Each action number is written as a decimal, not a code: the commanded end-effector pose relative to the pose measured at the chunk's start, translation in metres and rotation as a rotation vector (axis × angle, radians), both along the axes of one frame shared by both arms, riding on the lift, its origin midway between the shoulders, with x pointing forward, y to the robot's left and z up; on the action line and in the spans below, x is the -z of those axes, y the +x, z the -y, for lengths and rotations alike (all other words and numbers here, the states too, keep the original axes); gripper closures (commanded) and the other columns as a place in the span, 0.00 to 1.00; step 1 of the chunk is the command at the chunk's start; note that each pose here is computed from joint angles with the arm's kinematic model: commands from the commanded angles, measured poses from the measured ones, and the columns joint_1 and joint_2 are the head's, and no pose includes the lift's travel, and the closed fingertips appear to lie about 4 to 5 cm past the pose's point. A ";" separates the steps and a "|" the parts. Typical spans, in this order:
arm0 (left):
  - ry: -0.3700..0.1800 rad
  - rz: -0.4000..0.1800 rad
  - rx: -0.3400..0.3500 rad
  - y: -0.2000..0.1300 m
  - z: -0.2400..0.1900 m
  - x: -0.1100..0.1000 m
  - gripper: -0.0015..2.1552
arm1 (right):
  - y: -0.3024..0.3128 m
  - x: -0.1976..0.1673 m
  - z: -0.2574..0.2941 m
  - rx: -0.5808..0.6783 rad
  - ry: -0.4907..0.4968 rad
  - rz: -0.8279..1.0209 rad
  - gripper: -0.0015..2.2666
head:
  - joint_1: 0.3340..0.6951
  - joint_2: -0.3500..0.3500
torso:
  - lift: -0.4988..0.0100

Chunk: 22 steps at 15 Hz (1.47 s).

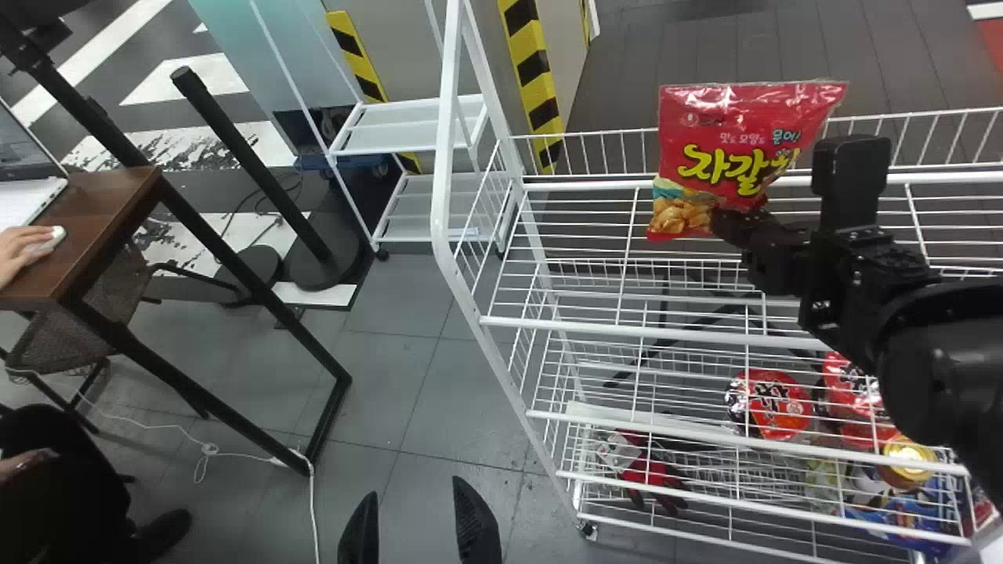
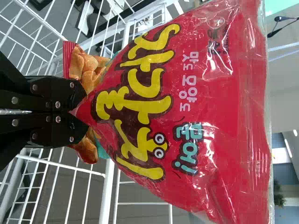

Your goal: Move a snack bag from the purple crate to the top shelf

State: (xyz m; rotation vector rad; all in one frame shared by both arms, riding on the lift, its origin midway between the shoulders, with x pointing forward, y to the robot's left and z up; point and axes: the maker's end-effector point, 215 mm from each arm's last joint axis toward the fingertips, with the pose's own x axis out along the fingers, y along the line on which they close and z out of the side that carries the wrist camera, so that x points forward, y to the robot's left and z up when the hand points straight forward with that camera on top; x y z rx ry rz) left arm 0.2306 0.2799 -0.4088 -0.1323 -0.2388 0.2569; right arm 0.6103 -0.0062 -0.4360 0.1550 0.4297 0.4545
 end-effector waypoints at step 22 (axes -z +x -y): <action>0.000 0.003 -0.001 -0.001 -0.001 0.000 0.06 | -0.005 0.003 -0.008 -0.058 0.013 -0.085 0.06 | 1.00 1.00 | 0.98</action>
